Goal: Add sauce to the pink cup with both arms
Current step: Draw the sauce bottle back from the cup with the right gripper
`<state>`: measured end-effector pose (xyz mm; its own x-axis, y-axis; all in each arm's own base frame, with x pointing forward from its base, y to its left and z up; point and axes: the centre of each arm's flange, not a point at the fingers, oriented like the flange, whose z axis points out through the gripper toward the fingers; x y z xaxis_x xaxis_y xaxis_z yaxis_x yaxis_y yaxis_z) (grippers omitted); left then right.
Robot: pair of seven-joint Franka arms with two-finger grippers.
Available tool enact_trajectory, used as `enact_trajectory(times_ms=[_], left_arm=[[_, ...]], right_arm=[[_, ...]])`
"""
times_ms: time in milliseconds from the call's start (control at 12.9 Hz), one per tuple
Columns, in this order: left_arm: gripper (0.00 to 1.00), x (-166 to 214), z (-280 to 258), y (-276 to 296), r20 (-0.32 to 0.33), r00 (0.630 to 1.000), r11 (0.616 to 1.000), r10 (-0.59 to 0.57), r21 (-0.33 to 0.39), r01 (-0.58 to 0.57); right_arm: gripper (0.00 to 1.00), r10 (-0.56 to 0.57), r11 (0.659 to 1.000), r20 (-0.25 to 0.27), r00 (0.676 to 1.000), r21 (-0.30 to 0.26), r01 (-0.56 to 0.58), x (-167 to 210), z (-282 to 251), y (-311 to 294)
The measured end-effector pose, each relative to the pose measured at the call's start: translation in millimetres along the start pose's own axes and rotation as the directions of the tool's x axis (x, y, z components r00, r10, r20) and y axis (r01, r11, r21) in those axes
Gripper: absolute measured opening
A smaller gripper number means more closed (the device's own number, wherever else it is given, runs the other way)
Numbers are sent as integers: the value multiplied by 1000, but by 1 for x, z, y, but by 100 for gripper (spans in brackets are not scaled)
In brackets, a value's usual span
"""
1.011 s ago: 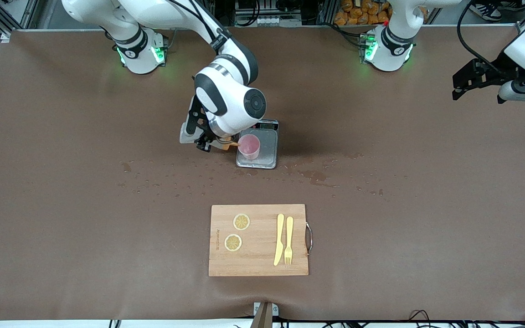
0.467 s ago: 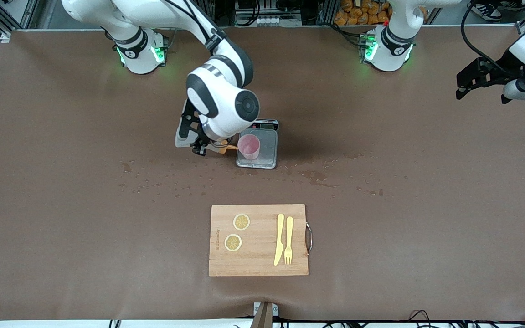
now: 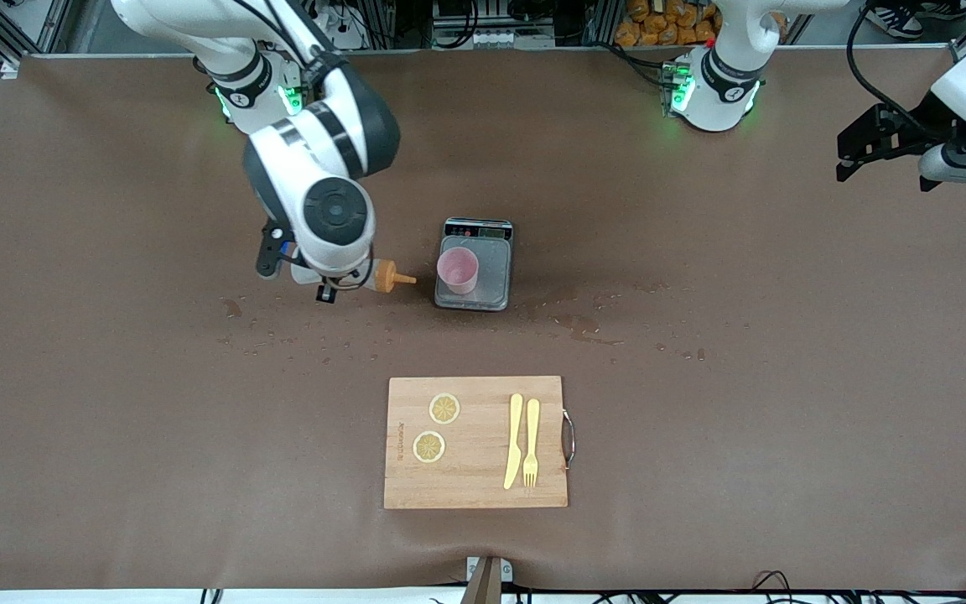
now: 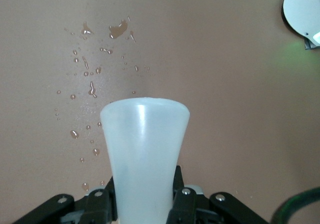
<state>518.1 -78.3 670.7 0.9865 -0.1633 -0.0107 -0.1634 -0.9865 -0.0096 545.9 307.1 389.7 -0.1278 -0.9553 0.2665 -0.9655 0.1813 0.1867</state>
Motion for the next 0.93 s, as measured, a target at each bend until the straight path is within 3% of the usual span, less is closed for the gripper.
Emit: enact_trajectory(times_ms=[233,389,544,700,933], left_arm=[[100,0,0,-1,0,1000,1000,-1,0,1],[100,0,0,-1,1,1000,1000,-2,0,2],[100,0,0,-2,1,1000,1000,-3,0,3],[100,0,1,-1,1,1000,1000,-3,0,3],[100,1,1,-3,2,1000,1000,-5,0,5]], right_arm=[[41,-49,998,140,989,-24,52,47,2,-12],[41,-99,992,265,959,-43,114,96,11,-24],[41,-144,981,415,899,-58,184,154,24,-39],[41,-175,969,553,814,-49,241,217,43,-55],[41,-211,955,705,677,1,296,300,86,-66]])
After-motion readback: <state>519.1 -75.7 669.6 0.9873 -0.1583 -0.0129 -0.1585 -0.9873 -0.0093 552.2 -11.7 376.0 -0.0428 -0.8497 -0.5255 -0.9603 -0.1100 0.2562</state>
